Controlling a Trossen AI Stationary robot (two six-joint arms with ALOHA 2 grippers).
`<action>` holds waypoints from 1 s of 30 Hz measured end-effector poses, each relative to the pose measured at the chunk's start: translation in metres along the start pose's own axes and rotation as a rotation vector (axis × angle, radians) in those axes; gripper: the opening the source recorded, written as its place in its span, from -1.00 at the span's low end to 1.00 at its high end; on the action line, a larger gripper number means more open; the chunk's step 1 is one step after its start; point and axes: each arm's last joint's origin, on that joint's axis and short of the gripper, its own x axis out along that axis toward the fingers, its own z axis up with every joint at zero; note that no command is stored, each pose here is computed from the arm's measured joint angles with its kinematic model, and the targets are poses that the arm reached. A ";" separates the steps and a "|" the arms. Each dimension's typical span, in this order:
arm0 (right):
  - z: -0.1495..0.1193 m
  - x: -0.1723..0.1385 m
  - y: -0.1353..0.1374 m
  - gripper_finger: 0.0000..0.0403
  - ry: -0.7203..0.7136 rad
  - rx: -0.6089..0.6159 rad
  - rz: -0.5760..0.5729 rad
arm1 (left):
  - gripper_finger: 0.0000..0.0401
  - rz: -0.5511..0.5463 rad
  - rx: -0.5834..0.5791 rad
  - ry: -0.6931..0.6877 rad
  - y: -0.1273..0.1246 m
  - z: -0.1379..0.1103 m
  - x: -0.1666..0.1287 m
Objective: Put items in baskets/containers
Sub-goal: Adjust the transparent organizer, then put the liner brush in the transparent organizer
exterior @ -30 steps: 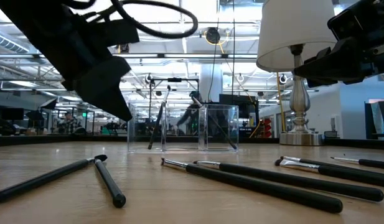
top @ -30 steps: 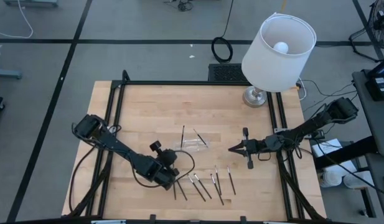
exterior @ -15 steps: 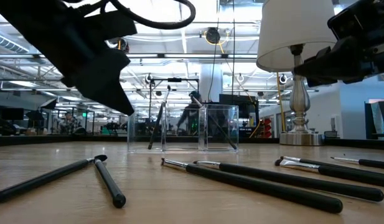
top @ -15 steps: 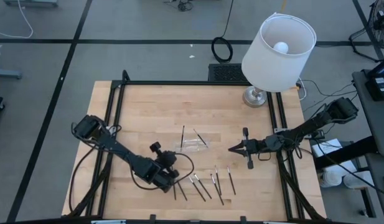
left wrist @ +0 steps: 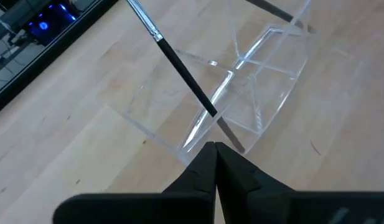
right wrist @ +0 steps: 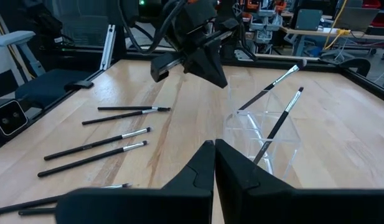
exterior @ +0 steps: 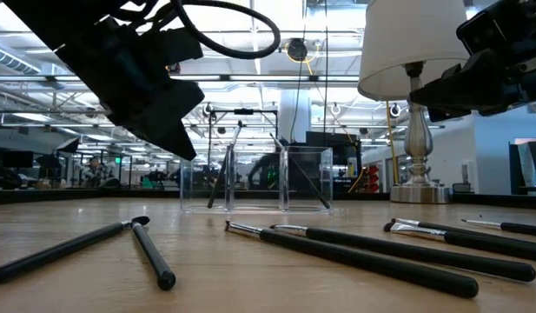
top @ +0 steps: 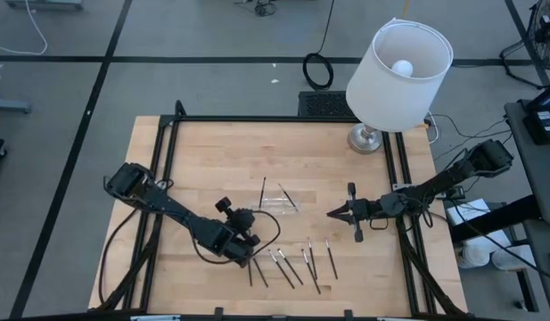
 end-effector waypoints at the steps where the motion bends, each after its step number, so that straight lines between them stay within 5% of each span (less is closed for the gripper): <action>1: 0.000 0.000 0.000 -1.00 0.000 0.000 0.000 | -0.96 -0.004 0.003 0.005 0.000 0.000 0.000; 13: 0.000 0.000 0.000 -1.00 0.004 -0.002 0.000 | -0.98 -0.184 0.136 -0.051 -0.023 -0.005 -0.021; 23: 0.001 0.000 0.000 -1.00 -0.012 0.004 0.000 | -0.96 -0.114 0.381 -0.443 -0.042 0.029 -0.042; 30: 0.002 0.001 -0.003 -1.00 -0.022 -0.046 -0.020 | -0.98 -0.427 0.541 -0.613 -0.032 0.071 -0.059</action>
